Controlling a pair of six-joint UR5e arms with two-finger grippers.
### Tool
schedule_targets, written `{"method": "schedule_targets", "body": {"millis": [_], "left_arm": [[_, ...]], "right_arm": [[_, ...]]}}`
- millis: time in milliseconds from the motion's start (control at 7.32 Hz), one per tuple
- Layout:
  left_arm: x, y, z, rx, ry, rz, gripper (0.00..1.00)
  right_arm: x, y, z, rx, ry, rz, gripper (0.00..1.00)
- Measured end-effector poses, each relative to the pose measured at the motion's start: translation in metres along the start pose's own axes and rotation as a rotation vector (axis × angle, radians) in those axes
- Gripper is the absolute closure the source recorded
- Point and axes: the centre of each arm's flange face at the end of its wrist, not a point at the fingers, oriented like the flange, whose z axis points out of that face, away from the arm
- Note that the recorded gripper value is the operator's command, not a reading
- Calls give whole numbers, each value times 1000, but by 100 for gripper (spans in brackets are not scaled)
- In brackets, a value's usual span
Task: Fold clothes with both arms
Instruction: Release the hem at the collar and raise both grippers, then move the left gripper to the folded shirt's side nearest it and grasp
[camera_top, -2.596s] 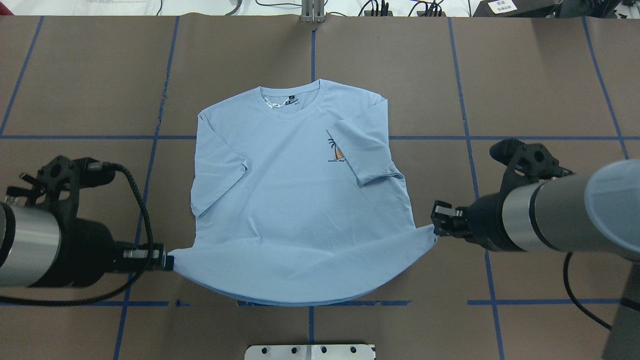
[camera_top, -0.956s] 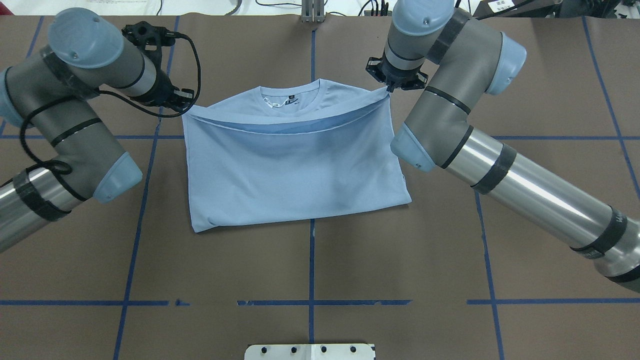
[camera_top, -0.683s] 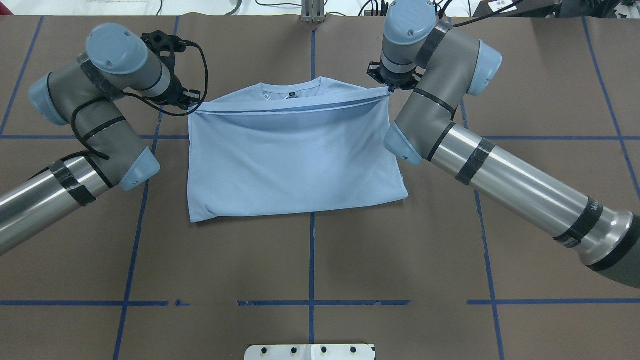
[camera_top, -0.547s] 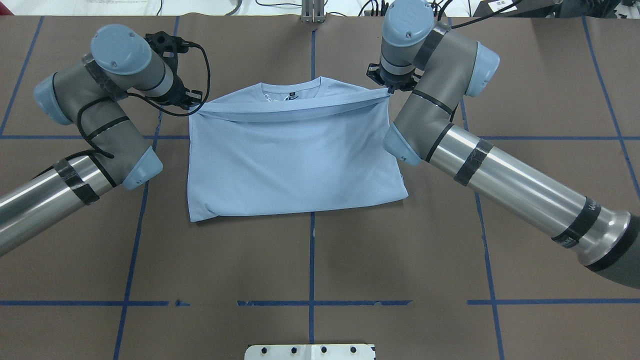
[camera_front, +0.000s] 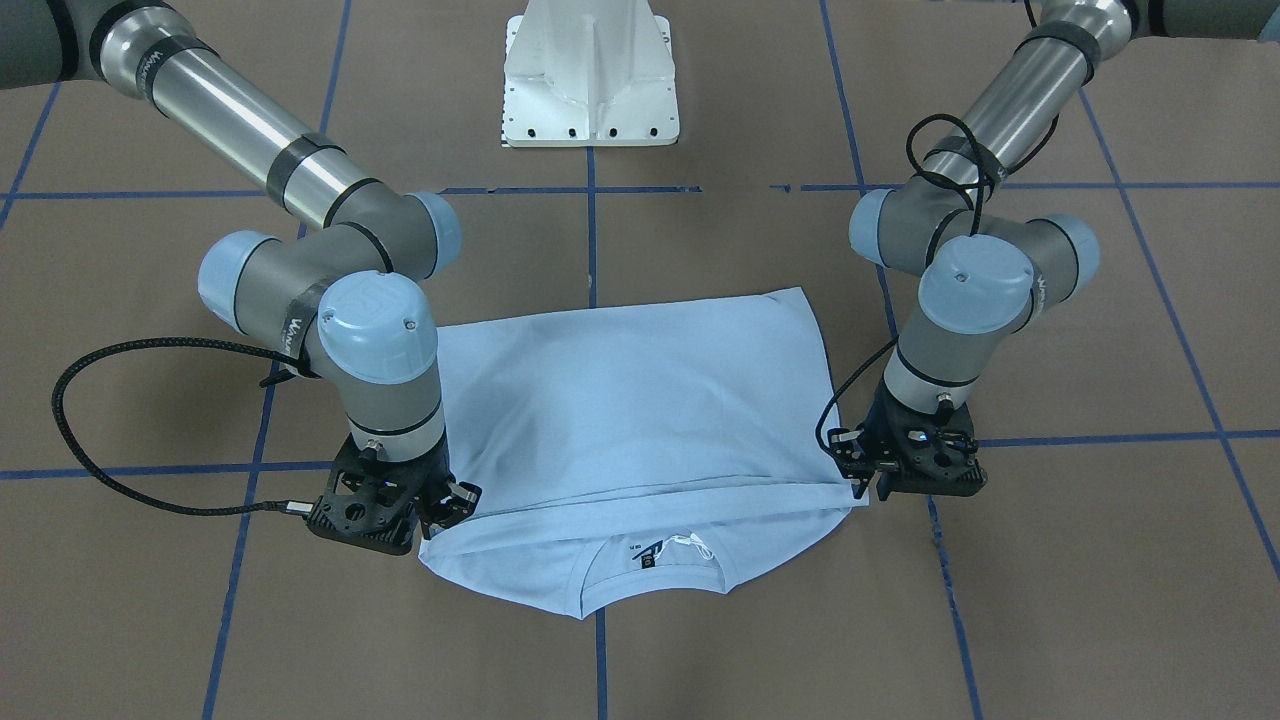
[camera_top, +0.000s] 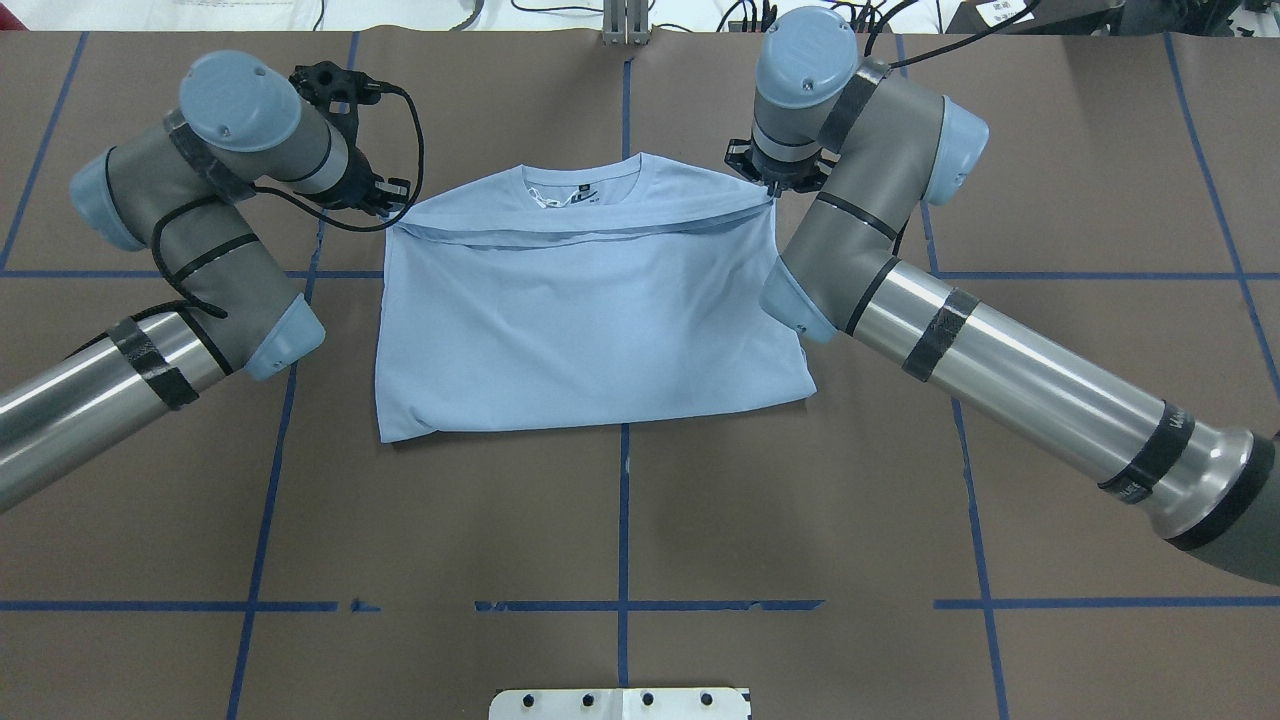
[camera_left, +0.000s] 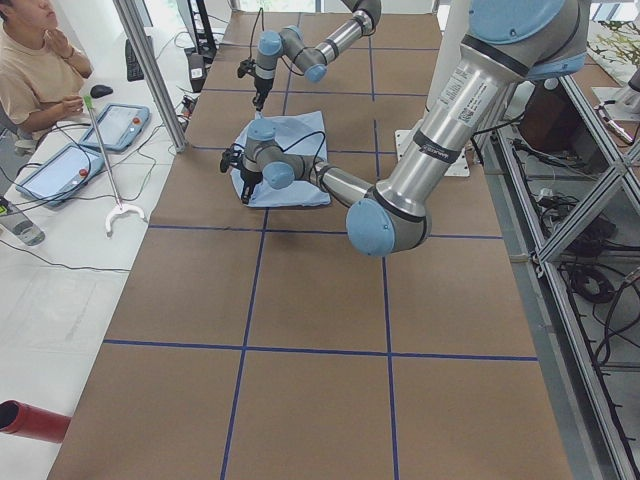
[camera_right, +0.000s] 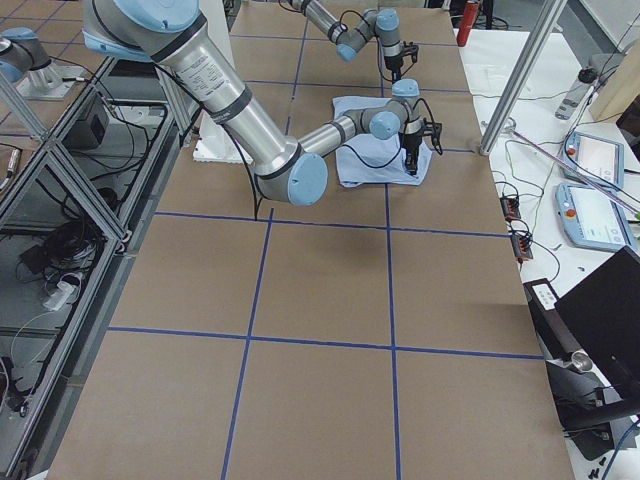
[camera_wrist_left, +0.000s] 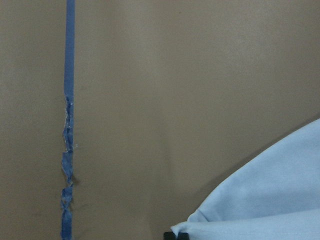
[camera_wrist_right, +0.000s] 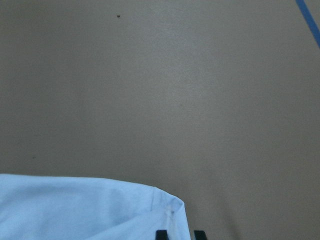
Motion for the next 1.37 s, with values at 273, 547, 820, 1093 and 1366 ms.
{"method": "schedule_targets", "body": {"millis": [273, 547, 820, 1093, 1366], "left_arm": [[0, 18, -24, 5, 75, 29, 0], [-5, 79, -63, -27, 162, 49, 0], [-1, 146, -80, -71, 190, -1, 8], [22, 188, -69, -87, 178, -49, 27], [32, 213, -57, -101, 162, -49, 42]], "right_arm": [[6, -15, -10, -11, -31, -79, 0], [8, -19, -15, -26, -50, -100, 0], [10, -18, -14, -29, -52, -105, 0], [13, -16, -12, -29, -52, -107, 0], [14, -16, -11, -30, -51, -108, 0]]}}
